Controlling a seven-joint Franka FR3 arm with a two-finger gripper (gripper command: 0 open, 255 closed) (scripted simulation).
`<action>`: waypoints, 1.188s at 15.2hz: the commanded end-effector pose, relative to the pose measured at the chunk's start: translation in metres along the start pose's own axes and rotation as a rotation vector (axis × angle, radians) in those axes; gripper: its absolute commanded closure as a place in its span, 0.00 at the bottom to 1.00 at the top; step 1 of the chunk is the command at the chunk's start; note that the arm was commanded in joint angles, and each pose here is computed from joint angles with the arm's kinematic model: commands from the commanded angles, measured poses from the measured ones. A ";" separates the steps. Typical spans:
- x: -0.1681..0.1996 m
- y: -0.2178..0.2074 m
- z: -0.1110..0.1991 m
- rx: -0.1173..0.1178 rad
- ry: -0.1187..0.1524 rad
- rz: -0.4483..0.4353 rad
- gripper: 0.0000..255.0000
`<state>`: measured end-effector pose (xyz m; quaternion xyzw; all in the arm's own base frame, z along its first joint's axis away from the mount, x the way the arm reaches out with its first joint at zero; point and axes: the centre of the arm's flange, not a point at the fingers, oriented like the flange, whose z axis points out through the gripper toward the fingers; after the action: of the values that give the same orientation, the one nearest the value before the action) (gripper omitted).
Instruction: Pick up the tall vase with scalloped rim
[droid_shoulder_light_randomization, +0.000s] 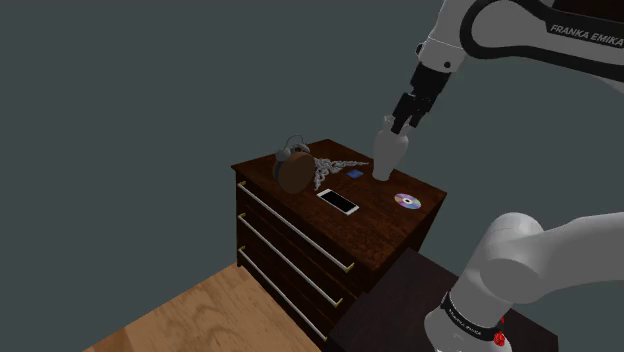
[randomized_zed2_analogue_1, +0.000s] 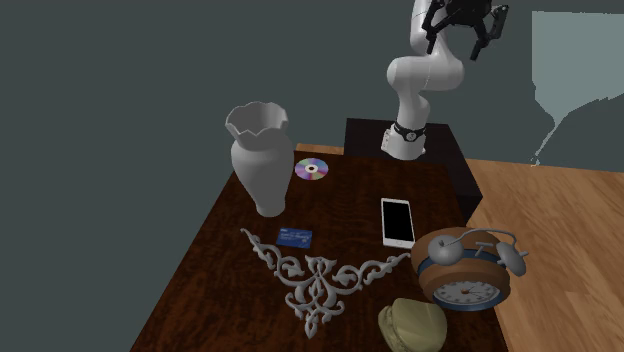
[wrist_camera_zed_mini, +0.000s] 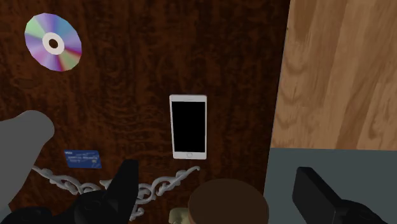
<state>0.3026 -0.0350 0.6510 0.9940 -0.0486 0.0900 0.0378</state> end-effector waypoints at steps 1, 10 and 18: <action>0.000 0.000 0.000 0.000 0.000 0.000 0.00; 0.065 0.084 0.042 -0.076 -0.050 -0.011 0.00; 0.121 0.160 0.077 -0.143 -0.095 -0.020 0.00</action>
<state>0.4130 -0.1994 0.6132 0.9927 -0.0472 0.0421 0.1025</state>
